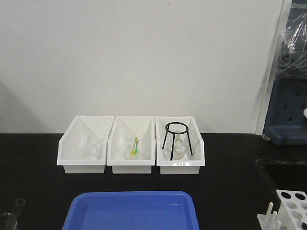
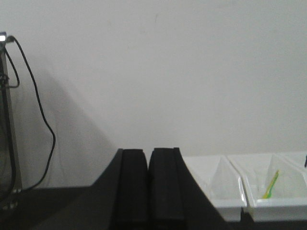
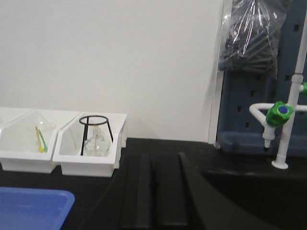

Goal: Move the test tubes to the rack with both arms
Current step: 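Move the left gripper to the test tube in the glass beaker and grasp, then lift the clear test tube up out of the beaker with the left gripper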

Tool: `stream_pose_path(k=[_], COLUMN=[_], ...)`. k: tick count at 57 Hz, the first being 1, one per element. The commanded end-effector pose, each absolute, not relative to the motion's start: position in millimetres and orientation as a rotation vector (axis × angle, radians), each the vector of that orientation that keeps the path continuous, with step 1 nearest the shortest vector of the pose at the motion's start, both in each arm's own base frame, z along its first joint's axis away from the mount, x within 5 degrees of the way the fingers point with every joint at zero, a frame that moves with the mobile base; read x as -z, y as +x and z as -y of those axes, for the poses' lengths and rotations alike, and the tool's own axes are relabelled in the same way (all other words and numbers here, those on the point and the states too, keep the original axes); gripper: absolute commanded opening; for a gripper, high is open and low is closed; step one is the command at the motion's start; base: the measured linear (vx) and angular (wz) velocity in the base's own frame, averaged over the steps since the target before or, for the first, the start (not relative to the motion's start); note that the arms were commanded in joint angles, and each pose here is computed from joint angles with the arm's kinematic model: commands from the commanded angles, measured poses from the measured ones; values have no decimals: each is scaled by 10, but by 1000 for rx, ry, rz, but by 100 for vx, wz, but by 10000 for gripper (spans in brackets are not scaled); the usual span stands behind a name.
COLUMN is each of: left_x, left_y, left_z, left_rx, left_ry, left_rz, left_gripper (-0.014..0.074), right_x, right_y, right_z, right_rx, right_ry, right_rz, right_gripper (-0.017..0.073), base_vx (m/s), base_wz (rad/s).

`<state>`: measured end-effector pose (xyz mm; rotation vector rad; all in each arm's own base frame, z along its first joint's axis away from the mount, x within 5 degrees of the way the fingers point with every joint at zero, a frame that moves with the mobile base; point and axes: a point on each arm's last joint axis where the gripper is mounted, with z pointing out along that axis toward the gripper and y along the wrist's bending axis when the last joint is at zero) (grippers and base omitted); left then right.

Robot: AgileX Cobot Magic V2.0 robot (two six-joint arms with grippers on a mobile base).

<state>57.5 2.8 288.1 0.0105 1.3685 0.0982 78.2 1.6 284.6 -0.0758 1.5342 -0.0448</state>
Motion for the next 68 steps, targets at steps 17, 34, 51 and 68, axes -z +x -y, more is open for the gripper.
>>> stream_pose_path(k=[17, 34, 51, 68], left_x=[-2811, -2669, -2425, -2197], left_y=[1024, 1292, 1662, 1939], left_z=[-40, -33, 196, 259], left_rx=[-64, -154, -88, -19], left_ry=[6, 148, 413, 443], left_rz=[-1572, -1675, -1724, -1737], left_gripper=[318, 452, 492, 492], right_x=[-2927, -2939, -2938, -2938], right_y=[1015, 1017, 1017, 1017], right_z=[-23, -24, -24, -24], right_rx=[51, 50, 50, 51], right_ry=[-86, -85, -85, -86], right_rz=[-1550, -1536, -1537, -1537], right_gripper=[388, 393, 393, 393], base_vx=[0, 0, 0, 0], base_wz=[0, 0, 0, 0])
